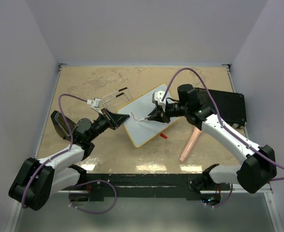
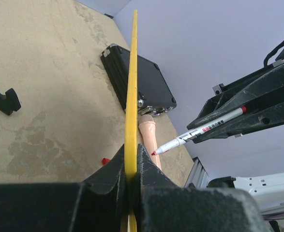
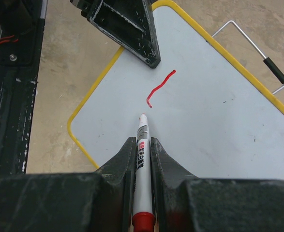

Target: Write a sentence on the whiteboard

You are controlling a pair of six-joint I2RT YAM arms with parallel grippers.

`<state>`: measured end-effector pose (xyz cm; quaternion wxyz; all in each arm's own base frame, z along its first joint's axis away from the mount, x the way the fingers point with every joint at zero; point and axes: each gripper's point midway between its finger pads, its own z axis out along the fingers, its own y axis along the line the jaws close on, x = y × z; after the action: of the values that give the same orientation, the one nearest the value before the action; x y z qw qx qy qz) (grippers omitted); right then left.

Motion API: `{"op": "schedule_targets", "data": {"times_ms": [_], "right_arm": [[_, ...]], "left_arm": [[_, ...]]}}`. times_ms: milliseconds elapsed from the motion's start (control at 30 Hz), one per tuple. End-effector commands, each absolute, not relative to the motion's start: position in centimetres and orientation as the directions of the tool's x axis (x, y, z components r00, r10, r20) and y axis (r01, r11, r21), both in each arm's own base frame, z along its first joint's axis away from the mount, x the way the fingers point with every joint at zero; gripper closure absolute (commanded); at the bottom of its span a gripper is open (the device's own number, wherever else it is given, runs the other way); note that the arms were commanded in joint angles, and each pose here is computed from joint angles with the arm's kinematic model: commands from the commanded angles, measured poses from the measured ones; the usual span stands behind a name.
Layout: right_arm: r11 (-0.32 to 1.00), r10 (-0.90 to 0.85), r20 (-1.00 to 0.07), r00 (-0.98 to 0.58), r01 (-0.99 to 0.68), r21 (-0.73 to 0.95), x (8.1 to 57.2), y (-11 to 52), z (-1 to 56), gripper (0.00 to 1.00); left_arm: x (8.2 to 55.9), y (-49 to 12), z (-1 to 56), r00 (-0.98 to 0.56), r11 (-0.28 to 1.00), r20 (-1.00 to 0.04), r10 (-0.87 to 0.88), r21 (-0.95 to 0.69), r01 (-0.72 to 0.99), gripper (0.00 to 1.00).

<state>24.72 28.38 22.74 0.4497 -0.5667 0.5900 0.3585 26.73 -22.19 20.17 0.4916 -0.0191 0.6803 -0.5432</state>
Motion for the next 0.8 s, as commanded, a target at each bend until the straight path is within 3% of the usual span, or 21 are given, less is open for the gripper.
{"op": "schedule_targets", "data": {"times_ms": [0, 767], "right_arm": [[0.095, -0.310, -0.943, 0.123, -0.983, -0.160, 25.09, 28.54, 24.41, 1.00], [0.066, -0.327, -0.936, 0.133, -0.985, -0.163, 25.02, 29.25, 23.79, 1.00]], "left_arm": [[26.13, -22.10, 25.95, -0.397, 0.333, -0.681, -0.615, -0.681, 0.653, 1.00], [25.87, -22.29, 26.28, -0.401, 0.306, -0.674, -0.621, -0.679, 0.667, 1.00]]}}
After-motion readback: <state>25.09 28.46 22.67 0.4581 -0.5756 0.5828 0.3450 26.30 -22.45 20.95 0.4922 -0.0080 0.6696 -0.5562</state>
